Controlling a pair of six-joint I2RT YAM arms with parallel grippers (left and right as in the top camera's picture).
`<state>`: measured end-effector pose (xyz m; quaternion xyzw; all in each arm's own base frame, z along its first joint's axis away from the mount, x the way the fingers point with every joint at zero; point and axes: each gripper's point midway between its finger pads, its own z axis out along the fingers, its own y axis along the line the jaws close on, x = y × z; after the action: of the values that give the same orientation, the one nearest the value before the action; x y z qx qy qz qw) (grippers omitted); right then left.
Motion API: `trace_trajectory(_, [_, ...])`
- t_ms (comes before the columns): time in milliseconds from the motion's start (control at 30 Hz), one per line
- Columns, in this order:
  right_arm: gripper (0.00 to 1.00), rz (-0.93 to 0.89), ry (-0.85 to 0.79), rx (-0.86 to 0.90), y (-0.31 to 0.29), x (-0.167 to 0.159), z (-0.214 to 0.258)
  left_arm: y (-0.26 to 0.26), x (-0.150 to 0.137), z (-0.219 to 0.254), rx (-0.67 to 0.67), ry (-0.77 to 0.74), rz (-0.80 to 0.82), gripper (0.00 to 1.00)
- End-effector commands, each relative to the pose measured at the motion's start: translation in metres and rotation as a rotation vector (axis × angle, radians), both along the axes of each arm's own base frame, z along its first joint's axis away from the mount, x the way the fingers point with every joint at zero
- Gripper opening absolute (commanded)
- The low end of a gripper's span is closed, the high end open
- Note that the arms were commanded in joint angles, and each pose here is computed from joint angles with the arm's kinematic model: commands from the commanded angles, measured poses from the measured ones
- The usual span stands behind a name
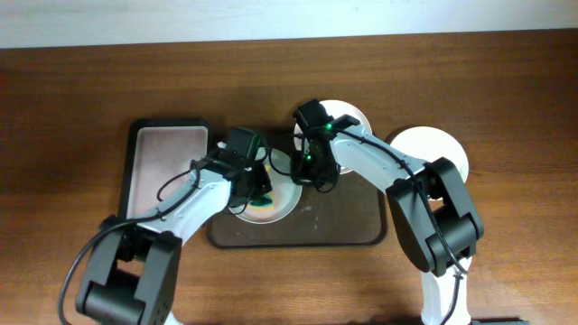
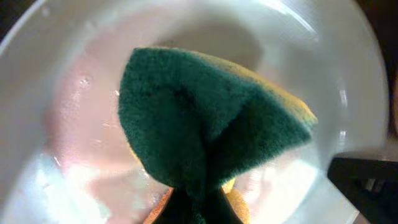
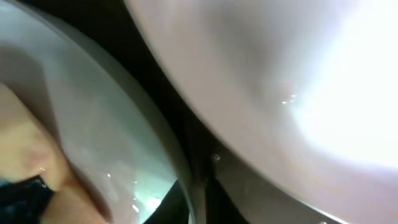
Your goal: Clean dirty plates on tray and stack at the side
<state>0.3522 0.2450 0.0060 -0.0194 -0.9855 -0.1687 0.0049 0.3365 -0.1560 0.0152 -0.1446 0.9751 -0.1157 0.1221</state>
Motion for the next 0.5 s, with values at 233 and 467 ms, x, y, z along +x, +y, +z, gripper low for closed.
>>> trace_trajectory(233, [0.04, -0.014, 0.015, -0.046, -0.010, -0.003, -0.010, 0.039, -0.005, -0.021, 0.244, 0.014, 0.088, 0.00])
trace_trajectory(467, [0.04, -0.014, 0.026, -0.052, -0.012, -0.005, -0.010, 0.060, 0.009, 0.000, 0.352, -0.084, 0.131, 0.00])
